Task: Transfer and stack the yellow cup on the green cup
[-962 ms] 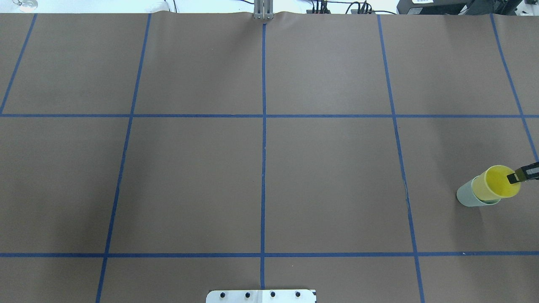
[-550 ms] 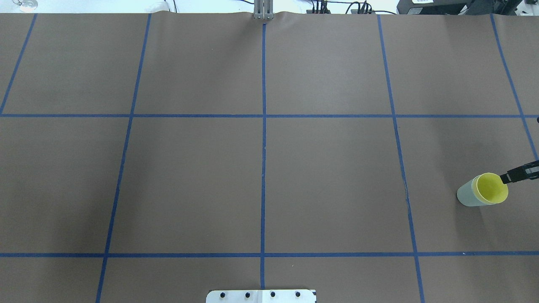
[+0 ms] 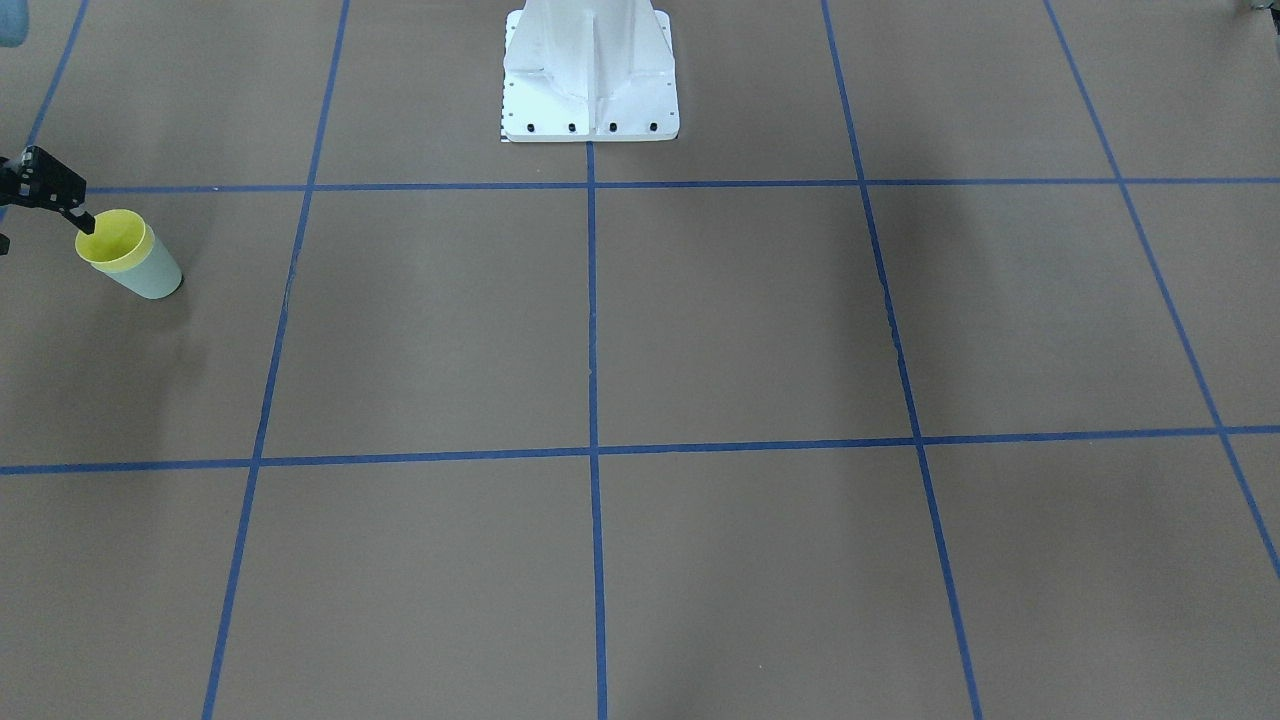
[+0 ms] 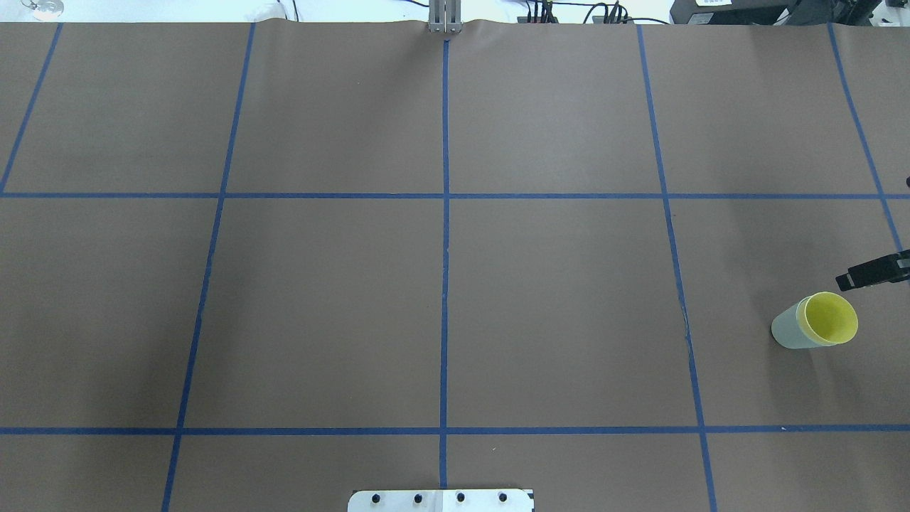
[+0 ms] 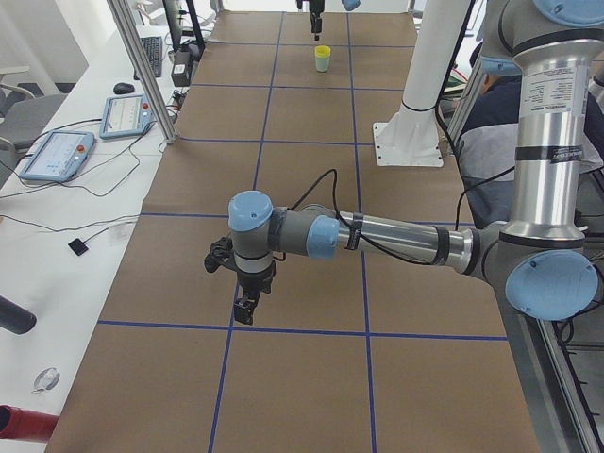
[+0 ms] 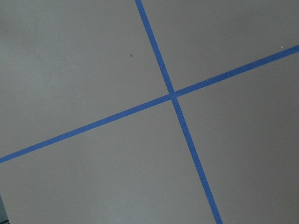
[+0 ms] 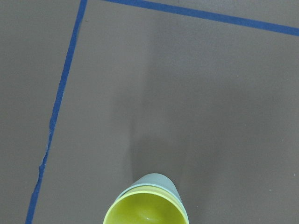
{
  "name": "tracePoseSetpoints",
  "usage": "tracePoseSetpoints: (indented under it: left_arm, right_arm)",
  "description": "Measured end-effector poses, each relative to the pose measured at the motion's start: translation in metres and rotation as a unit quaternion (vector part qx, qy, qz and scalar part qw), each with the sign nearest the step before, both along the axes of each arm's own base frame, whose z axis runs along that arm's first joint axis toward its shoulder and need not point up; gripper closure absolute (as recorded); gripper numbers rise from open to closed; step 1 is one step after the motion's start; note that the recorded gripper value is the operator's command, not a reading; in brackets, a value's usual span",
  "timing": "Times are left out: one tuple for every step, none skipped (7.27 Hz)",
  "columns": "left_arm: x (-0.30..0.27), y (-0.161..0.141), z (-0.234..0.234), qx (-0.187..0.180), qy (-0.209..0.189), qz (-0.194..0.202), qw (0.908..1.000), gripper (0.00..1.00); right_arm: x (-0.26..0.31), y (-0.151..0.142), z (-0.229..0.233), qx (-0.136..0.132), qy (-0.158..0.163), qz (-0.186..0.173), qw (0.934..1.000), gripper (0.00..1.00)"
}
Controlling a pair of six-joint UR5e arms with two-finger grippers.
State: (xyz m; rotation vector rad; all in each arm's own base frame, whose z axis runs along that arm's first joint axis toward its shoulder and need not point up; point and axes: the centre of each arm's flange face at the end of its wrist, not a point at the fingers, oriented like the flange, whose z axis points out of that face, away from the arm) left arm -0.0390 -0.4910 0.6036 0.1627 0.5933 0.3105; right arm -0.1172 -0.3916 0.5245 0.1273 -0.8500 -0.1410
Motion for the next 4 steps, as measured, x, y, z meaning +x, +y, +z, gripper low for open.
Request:
tracePoseSetpoints:
  left_arm:
    - [0.0, 0.0, 0.001, -0.001, 0.0, 0.0, 1.0, 0.0]
    - [0.0, 0.001, 0.002, -0.003, -0.001, 0.0, 1.0, 0.0]
    - [-0.001, 0.003, 0.005, -0.006, -0.001, 0.0, 1.0, 0.0]
    - [-0.001, 0.008, 0.009, -0.011, -0.001, 0.0, 0.9999, 0.0]
  right_arm:
    - [0.02, -0.015, 0.0, -0.005, 0.014, 0.01, 0.9998, 0.01]
    - [0.048, -0.029, 0.002, -0.001, 0.033, 0.006, 0.9994, 0.01]
    - [0.082, -0.039, 0.006, 0.003, 0.052, -0.006, 0.9986, 0.0]
    - [0.115, -0.042, 0.016, -0.001, 0.068, -0.015, 0.9976, 0.0]
